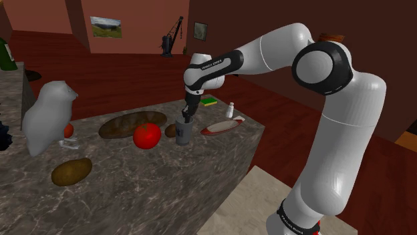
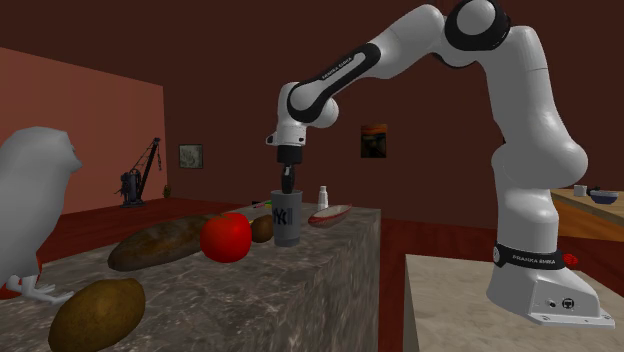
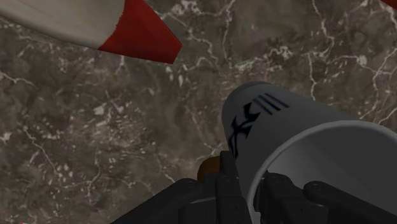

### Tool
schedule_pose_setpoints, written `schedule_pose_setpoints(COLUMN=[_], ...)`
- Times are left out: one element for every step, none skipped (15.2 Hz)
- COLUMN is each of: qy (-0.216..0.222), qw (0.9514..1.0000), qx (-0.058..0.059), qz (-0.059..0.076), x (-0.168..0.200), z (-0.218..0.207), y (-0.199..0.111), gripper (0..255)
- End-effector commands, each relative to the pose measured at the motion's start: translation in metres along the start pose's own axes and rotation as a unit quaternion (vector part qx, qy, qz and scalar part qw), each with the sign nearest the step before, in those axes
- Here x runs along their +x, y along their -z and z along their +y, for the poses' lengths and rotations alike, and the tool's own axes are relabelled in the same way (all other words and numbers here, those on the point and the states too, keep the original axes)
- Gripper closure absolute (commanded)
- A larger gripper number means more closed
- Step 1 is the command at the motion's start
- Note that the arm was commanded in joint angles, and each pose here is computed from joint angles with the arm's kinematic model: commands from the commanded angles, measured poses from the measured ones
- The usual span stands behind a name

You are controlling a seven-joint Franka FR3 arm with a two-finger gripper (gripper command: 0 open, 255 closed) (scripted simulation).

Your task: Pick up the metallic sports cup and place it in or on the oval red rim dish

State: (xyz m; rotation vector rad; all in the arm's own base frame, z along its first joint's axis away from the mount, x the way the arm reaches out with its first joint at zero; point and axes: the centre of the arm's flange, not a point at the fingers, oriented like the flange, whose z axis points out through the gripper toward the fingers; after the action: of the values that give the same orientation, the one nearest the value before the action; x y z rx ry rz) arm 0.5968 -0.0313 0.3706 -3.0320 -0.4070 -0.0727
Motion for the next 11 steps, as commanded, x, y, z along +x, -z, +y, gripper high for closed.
schedule_pose_setpoints(qy=[0.0, 0.0, 0.0, 0.0, 0.0, 0.0, 0.0, 0.0, 0.0, 0.0, 0.0], qw=[1.0, 1.0, 1.0, 1.0, 1.0, 1.0, 1.0, 1.0, 1.0, 1.0, 1.0], qx=[0.0, 0.0, 0.0, 0.0, 0.0, 0.0, 0.0, 0.0, 0.0, 0.0, 0.0], qz=[0.0, 0.0, 0.0, 0.0, 0.0, 0.0, 0.0, 0.0, 0.0, 0.0, 0.0], x=[0.0, 0.0, 0.0, 0.0, 0.0, 0.0, 0.001, 0.001, 0.001, 0.002, 0.002], z=[0.0, 0.0, 0.0, 0.0, 0.0, -0.001, -0.001, -0.001, -0.002, -0.002, -0.002], y=[0.0, 0.0, 0.0, 0.0, 0.0, 0.005, 0.01, 0.016, 0.021, 0.026, 0.031], gripper=[255, 255, 255, 255, 255, 255, 255, 255, 255, 255, 255])
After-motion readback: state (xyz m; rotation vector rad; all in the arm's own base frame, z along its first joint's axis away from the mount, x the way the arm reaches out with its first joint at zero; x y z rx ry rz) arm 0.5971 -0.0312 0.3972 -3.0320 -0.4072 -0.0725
